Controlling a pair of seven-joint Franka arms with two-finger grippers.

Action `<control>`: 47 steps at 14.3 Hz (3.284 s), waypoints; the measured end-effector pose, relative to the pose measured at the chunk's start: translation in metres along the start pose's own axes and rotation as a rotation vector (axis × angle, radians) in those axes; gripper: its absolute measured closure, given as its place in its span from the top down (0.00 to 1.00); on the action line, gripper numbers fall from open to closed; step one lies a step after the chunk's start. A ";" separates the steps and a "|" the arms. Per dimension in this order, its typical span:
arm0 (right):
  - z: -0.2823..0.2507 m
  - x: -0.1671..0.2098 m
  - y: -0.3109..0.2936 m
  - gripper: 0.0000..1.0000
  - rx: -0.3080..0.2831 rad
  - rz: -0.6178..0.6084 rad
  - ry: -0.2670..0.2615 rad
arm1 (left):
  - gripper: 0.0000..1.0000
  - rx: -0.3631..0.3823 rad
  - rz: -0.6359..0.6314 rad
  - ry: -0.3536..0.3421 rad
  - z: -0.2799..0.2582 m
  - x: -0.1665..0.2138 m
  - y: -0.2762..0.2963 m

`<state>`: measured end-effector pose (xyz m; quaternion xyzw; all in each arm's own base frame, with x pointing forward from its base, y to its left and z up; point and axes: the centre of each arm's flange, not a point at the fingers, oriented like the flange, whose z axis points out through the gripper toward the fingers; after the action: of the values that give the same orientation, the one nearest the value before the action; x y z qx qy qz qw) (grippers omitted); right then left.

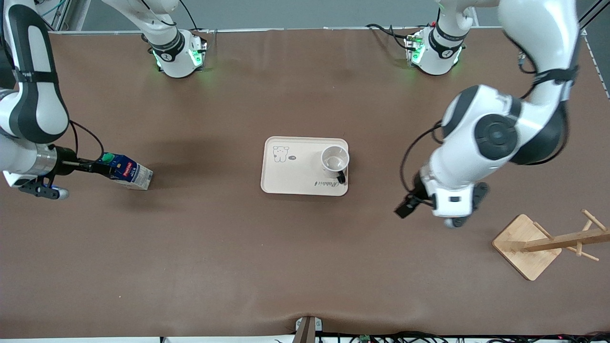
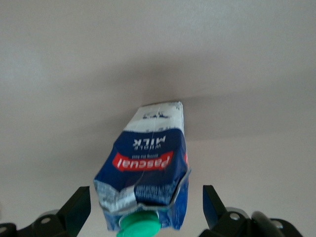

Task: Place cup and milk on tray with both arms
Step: 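Grasp the milk carton with the right gripper while the left gripper withdraws, then carry the milk carton with the right gripper onto the tray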

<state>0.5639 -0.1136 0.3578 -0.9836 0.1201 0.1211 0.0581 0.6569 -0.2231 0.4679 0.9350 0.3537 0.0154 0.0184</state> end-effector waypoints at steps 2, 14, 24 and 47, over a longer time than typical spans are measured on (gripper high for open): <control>-0.001 -0.006 0.000 1.00 0.000 0.000 -0.001 | 1.00 0.031 0.091 0.057 -0.018 0.026 -0.022; 0.042 -0.012 0.002 0.76 0.025 0.009 0.066 | 1.00 0.064 0.452 0.172 -0.091 0.108 -0.105; -0.071 -0.021 -0.066 0.66 0.080 -0.072 -0.015 | 1.00 0.094 0.517 0.157 -0.168 0.039 -0.122; 0.036 -0.114 -0.482 0.65 0.002 0.032 -0.023 | 1.00 0.064 0.733 0.014 -0.182 -0.012 -0.208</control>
<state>0.5688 0.3813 0.3931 -0.9801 0.1352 0.1333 0.0584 0.5024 -0.0708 0.6404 0.9997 -0.0042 0.0164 -0.0199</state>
